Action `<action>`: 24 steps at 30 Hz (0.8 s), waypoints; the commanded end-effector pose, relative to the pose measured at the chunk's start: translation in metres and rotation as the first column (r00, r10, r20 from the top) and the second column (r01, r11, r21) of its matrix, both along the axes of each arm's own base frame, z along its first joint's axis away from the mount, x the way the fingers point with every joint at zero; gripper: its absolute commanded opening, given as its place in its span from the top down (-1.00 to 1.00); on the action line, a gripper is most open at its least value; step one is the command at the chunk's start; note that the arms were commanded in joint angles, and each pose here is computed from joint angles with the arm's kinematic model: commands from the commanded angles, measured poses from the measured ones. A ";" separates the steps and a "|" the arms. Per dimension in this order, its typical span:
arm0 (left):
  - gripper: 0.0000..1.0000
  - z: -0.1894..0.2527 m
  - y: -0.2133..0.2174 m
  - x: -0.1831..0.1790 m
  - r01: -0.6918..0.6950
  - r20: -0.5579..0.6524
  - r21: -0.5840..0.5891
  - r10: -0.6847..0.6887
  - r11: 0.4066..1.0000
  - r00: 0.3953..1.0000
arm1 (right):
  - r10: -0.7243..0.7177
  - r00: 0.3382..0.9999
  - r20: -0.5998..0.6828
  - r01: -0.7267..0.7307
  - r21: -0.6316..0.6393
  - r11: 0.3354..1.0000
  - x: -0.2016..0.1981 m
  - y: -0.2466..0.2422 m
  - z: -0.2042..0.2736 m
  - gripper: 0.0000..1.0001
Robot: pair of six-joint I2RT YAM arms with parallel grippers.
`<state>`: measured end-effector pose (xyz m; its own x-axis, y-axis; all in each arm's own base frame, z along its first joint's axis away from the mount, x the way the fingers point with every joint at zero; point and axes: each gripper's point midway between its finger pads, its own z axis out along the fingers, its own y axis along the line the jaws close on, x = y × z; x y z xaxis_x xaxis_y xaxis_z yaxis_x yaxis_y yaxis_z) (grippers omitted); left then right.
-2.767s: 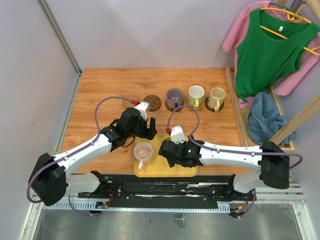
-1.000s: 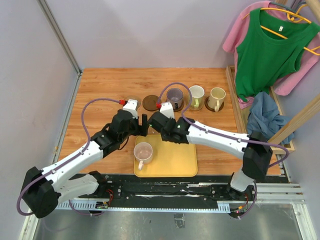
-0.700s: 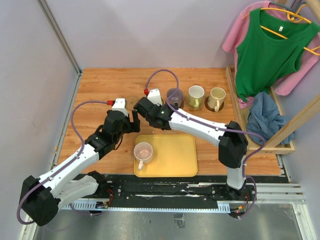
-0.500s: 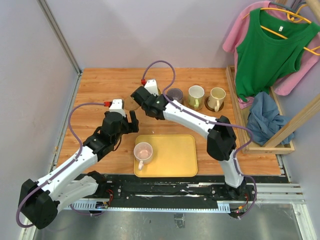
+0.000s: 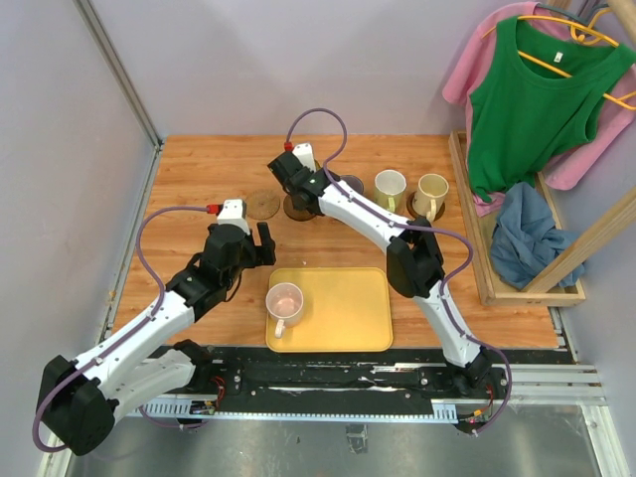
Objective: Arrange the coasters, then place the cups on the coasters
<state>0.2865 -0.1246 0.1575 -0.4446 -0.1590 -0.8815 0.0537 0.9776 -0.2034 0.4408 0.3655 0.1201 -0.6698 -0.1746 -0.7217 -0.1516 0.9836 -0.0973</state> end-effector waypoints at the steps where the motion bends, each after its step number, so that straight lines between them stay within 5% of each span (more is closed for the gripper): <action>1: -0.77 -0.001 0.001 0.004 -0.016 0.004 -0.010 0.017 1.000 1.000 | 0.018 0.996 0.085 -0.024 0.072 0.997 0.019 0.015 0.033 0.99; 24: -0.77 -0.008 0.000 0.007 -0.012 -0.015 0.000 0.012 1.000 1.000 | 0.015 0.999 -0.043 -0.009 0.122 0.993 0.018 0.019 -0.021 0.99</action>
